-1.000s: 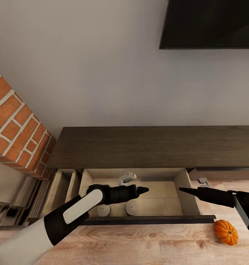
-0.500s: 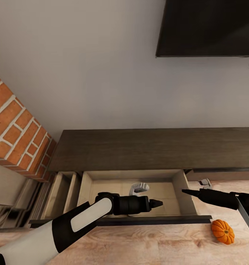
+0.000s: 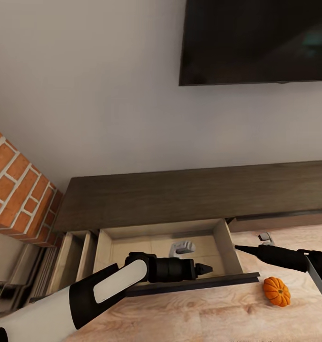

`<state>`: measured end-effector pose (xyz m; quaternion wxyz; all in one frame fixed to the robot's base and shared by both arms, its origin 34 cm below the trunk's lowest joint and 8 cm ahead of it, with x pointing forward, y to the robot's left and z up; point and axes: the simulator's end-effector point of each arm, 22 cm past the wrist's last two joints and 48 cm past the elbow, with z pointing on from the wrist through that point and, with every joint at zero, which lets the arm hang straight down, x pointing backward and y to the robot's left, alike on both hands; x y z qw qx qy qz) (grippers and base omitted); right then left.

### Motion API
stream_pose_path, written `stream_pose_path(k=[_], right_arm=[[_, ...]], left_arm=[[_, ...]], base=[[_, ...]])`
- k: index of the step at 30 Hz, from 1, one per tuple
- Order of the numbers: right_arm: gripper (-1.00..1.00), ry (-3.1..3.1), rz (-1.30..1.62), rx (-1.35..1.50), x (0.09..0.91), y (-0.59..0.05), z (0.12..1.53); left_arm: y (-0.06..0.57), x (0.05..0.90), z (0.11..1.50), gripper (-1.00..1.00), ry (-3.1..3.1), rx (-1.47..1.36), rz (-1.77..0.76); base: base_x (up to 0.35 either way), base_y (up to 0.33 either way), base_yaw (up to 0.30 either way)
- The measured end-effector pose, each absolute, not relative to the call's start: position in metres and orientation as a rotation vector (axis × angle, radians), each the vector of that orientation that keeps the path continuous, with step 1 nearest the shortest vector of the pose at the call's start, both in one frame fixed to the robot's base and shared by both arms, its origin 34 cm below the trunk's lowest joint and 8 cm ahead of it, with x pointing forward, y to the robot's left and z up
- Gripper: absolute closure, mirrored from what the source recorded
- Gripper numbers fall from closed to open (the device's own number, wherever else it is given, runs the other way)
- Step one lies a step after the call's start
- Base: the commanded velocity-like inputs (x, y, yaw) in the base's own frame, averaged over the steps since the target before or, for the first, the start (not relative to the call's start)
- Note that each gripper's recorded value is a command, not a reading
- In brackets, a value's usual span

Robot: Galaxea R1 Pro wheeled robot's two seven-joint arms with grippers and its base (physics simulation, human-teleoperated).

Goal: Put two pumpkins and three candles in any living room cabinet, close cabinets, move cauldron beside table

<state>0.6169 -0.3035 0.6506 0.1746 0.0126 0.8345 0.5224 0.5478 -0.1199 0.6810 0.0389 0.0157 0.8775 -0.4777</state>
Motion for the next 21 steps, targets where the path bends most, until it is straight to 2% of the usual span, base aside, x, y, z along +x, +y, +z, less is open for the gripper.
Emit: stream_pose_path(k=[16,21], right_arm=[[-1.0,2.459,1.343,0.099,0.614,-0.321,0.637],[-1.0,2.589,1.197,0.198,0.586,-0.376,0.614]], left_arm=[[-0.114,0.553,0.669,-1.0,2.73,0.012,-1.383],[-0.138,0.527,0.676,-1.0,2.743,0.104,-1.414]], base=[[0.0,0.0,-0.159],[0.0,0.0,-0.129]])
